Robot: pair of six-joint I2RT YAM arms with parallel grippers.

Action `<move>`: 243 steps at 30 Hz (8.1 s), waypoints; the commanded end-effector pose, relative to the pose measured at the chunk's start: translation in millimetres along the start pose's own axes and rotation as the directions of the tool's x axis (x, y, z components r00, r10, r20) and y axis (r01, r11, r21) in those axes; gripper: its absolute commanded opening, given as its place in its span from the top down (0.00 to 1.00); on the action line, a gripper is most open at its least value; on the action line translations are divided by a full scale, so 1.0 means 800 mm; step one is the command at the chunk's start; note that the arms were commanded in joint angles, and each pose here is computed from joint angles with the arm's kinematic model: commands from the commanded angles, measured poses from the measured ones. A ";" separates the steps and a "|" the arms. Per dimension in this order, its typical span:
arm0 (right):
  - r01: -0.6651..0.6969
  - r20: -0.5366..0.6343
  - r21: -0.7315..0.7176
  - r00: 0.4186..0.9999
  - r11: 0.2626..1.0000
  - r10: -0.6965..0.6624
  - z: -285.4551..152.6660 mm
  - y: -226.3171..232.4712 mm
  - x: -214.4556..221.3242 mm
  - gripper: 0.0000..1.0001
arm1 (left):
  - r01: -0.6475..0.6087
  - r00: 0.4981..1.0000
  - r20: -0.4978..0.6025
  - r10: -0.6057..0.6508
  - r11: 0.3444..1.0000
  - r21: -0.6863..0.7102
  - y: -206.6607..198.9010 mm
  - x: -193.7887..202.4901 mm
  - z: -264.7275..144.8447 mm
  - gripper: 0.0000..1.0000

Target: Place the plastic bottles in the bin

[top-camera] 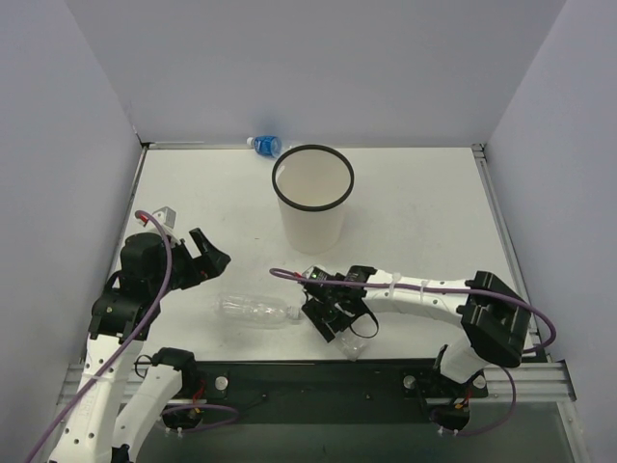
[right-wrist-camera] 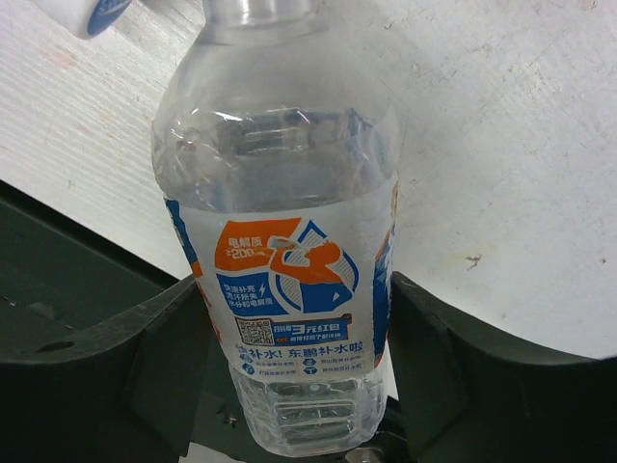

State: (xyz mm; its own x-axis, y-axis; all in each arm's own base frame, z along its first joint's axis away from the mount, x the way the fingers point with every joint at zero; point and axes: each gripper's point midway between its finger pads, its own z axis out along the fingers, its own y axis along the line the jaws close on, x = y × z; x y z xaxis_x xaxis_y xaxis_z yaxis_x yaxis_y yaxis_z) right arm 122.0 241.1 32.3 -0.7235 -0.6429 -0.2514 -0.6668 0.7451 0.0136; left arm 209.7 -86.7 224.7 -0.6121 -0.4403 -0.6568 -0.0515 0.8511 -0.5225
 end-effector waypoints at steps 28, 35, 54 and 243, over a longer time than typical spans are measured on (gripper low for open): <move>-0.205 0.723 0.006 0.677 0.979 0.138 -0.307 -0.152 -0.369 0.41 | 0.030 0.998 0.047 -0.030 0.999 0.012 -0.012 -0.017 -0.025 0.03; -0.196 0.757 -0.020 0.638 0.980 0.143 -0.331 -0.162 -0.381 0.40 | 0.033 0.998 0.056 -0.032 0.999 -0.008 -0.008 -0.015 -0.038 0.03; -0.230 0.785 0.007 0.605 0.973 0.137 -0.278 -0.201 -0.443 0.21 | 0.047 0.998 0.037 -0.046 0.999 -0.007 -0.006 -0.009 -0.030 0.03; -0.657 0.554 0.186 0.684 0.730 0.475 -0.196 -0.335 -0.331 0.68 | 0.142 0.990 0.043 -0.137 0.981 -0.135 0.014 -0.022 0.002 0.04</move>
State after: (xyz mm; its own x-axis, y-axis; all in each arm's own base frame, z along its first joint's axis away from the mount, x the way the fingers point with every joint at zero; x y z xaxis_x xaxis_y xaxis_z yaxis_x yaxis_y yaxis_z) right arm 465.8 204.8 226.8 -0.7367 -0.0246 -0.6757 -0.0565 0.9981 0.0253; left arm 221.6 -69.9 221.8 -0.5863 -0.5427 -0.6014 -0.2439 0.8263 -0.5077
